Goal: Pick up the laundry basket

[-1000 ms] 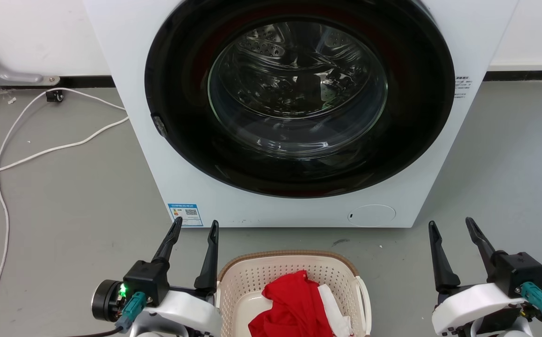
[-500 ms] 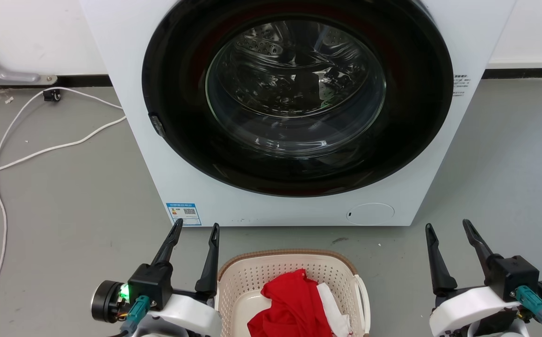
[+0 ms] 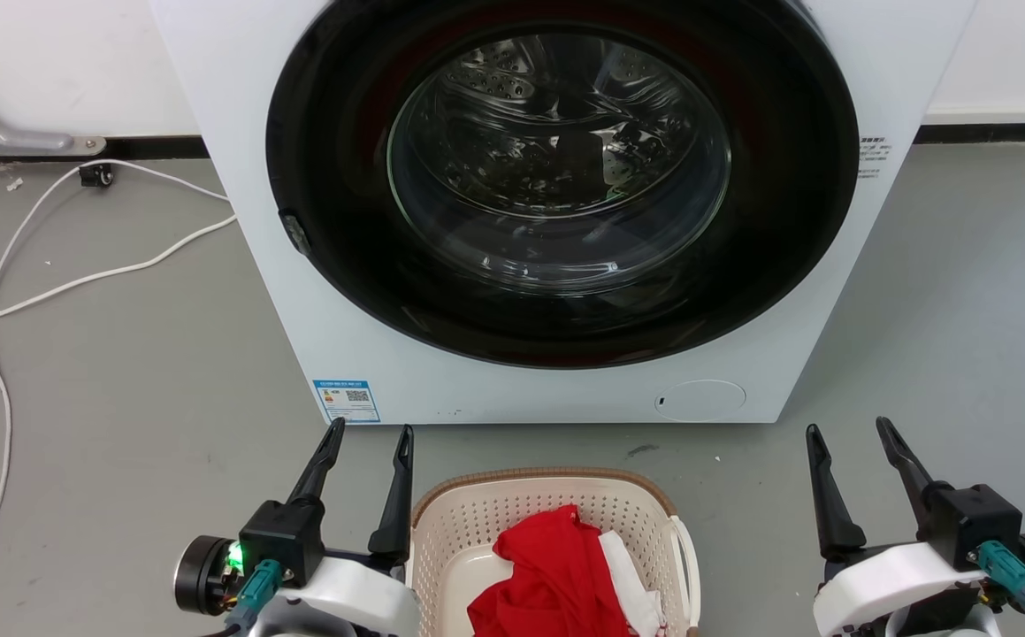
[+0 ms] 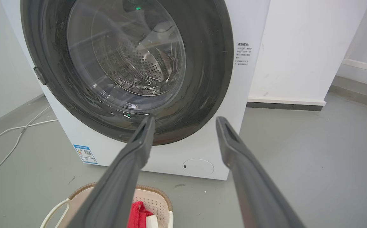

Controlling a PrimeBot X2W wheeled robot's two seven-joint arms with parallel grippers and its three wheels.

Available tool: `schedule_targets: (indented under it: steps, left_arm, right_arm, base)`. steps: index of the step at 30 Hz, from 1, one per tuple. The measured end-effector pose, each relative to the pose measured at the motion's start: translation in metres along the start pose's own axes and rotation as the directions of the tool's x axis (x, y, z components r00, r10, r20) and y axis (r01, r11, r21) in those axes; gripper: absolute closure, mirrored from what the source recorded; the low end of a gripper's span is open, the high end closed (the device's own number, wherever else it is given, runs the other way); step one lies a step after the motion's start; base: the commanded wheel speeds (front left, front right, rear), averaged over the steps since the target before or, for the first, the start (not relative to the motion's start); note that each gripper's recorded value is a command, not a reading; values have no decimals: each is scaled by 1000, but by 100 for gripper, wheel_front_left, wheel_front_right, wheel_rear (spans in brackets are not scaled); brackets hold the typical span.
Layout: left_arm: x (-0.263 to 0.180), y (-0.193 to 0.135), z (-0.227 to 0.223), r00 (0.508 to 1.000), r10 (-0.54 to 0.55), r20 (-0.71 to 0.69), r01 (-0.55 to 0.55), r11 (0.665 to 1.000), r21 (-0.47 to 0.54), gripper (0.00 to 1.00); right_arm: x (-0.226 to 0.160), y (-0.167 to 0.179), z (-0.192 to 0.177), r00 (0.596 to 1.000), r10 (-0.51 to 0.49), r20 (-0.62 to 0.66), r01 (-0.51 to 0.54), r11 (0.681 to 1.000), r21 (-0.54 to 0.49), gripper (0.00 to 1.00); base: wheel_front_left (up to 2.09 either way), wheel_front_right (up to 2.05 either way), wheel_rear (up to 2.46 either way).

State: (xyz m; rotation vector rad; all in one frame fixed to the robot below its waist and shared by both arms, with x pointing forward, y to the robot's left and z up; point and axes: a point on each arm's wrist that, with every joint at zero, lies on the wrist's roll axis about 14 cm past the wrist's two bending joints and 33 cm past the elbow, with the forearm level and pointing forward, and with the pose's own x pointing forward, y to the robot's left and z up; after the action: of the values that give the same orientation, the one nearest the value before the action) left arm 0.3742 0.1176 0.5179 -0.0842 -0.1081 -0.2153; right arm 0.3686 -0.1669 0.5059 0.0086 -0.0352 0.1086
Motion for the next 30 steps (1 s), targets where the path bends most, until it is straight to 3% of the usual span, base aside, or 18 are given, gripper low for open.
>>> schedule_targets:
  steps: [13, 22, 30]
  left_arm:
    - [3, 4, -24, 997, 13, -71, -13, 1000, -6, 0]
    - [5, 16, -106, 949, 30, -313, -50, 997, -57, 0]
    - [5, 27, -175, 863, 29, -504, -90, 991, -98, 0]
  right_arm:
    - [7, -3, -16, 999, -7, -47, 7, 1000, 5, 0]
    - [19, -3, -82, 971, -3, -239, 13, 999, 42, 0]
    - [27, -2, -149, 908, 7, -418, 24, 997, 68, 0]
  base:
    - [0, 0, 0]
    - [0, 0, 0]
    - [0, 0, 0]
